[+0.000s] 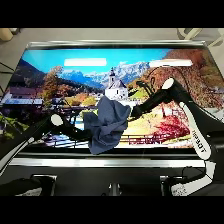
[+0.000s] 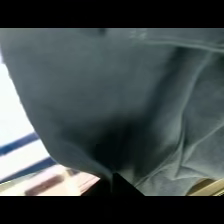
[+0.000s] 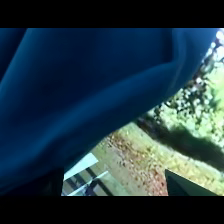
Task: Fold the shirts.
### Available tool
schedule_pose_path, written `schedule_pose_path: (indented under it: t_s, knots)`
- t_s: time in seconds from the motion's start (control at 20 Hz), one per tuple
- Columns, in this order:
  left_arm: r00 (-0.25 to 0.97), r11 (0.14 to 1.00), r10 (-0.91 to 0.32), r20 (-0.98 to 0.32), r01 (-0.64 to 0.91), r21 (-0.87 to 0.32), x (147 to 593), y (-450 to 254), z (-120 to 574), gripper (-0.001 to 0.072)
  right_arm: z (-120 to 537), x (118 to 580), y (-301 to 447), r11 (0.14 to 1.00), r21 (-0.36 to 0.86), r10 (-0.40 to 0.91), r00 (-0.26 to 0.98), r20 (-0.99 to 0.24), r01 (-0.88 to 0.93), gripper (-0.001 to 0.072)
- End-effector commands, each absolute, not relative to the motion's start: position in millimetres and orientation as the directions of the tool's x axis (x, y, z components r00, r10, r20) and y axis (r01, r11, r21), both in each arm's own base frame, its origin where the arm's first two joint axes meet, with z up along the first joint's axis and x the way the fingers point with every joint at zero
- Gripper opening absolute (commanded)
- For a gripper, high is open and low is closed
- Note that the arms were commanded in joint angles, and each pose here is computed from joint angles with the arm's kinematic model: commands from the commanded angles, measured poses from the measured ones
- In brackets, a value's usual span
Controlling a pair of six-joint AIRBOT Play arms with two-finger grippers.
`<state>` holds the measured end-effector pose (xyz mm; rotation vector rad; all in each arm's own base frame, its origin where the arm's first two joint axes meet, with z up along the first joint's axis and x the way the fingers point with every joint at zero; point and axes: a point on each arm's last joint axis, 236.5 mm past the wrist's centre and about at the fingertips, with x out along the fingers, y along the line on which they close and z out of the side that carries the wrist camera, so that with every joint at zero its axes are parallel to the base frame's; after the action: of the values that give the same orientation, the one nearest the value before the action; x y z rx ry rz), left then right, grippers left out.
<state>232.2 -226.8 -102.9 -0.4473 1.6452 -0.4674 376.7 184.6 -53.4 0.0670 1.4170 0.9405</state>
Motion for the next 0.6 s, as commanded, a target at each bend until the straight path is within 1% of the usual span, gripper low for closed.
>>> schedule_pose_path:
  t_s: [0.0,0.1,0.2,0.3,0.35,0.4,0.45,0.55]
  knots:
    - [-0.085,0.824,-0.566,-0.820,-0.048,-0.564,239,-235,-102,0.0023,-61,385,212,0.631,0.602,0.642,-0.106,-0.759,-0.490,0.0699]
    - [-0.084,0.823,-0.568,-0.819,-0.044,-0.567,238,-235,-100,0.0023,-65,391,217,0.636,0.576,0.634,-0.077,-0.769,-0.513,0.0699]
    - [-0.091,0.821,-0.570,-0.817,-0.037,-0.569,236,-236,-98,0.0022,-64,391,218,0.625,0.568,0.634,-0.078,-0.770,-0.536,0.0696]
    - [-0.090,0.819,-0.572,-0.815,-0.018,-0.573,236,-236,-96,0.0023,-56,373,202,0.599,0.591,0.618,-0.158,-0.770,-0.540,0.0694]
    - [-0.088,0.818,-0.572,-0.815,0.000,-0.575,236,-236,-96,0.0022,-47,369,187,0.605,0.587,0.605,-0.169,-0.778,-0.539,0.0694]
    - [-0.089,0.817,-0.572,-0.815,0.019,-0.576,236,-236,-96,0.0022,-38,372,171,0.622,0.569,0.599,-0.141,-0.788,-0.538,0.0694]
    - [-0.088,0.817,-0.572,-0.815,0.019,-0.576,236,-236,-96,0.0023,-26,382,157,0.646,0.549,0.605,-0.083,-0.792,-0.530,0.0694]
    - [-0.089,0.817,-0.572,-0.815,0.020,-0.576,236,-236,-96,0.0023,-12,411,143,0.704,0.542,0.631,0.057,-0.773,-0.459,0.0695]
